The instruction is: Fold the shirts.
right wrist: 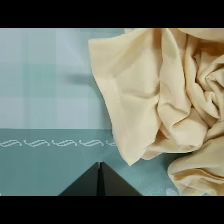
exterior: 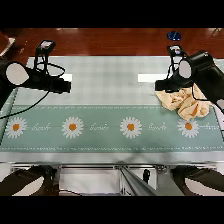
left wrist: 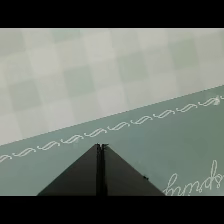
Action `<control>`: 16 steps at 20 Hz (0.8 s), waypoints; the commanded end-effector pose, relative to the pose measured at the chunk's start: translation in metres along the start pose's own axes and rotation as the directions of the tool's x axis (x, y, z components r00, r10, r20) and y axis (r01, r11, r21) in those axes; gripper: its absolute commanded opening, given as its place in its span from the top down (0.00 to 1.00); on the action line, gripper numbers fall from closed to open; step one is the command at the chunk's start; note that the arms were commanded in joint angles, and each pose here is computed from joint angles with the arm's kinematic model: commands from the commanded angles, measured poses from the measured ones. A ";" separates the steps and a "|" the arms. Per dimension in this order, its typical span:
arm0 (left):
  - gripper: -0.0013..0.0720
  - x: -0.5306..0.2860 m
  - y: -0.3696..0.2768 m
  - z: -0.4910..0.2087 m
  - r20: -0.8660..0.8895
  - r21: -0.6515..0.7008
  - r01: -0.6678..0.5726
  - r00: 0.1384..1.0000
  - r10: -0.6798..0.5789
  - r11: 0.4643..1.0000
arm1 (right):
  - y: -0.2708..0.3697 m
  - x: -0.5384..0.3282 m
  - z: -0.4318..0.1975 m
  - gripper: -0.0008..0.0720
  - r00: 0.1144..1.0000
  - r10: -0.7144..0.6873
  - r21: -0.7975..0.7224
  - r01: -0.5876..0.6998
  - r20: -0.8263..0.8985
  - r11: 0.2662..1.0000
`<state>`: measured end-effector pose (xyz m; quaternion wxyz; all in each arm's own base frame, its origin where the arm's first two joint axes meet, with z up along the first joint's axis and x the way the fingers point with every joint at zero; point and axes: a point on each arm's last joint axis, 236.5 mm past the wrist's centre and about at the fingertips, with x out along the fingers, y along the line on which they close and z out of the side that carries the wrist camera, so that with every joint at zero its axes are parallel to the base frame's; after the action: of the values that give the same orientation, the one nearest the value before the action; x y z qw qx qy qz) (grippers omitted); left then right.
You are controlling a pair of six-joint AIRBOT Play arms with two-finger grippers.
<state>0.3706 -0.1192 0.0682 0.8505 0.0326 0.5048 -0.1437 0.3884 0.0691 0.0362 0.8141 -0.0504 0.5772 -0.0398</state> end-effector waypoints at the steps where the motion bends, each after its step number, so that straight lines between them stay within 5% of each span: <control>1: 0.95 0.000 0.000 0.000 0.000 0.001 0.000 1.000 0.000 1.000 | 0.000 0.000 0.000 0.95 1.000 0.000 -0.001 0.000 -0.001 1.000; 11: 0.95 0.001 0.000 0.005 0.019 -0.001 0.001 1.000 -0.001 1.000 | 0.000 0.000 0.000 0.95 1.000 0.000 -0.001 0.000 -0.001 1.000; 16: 0.95 -0.010 0.002 0.078 0.328 -0.003 -0.009 0.945 0.009 1.000 | 0.003 0.000 0.018 0.95 0.997 0.011 -0.007 -0.011 0.075 1.000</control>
<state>0.4041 -0.1256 0.0882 0.8896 0.0214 0.4330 -0.1437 0.3922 0.0704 0.0374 0.8191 -0.0497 0.5702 -0.0372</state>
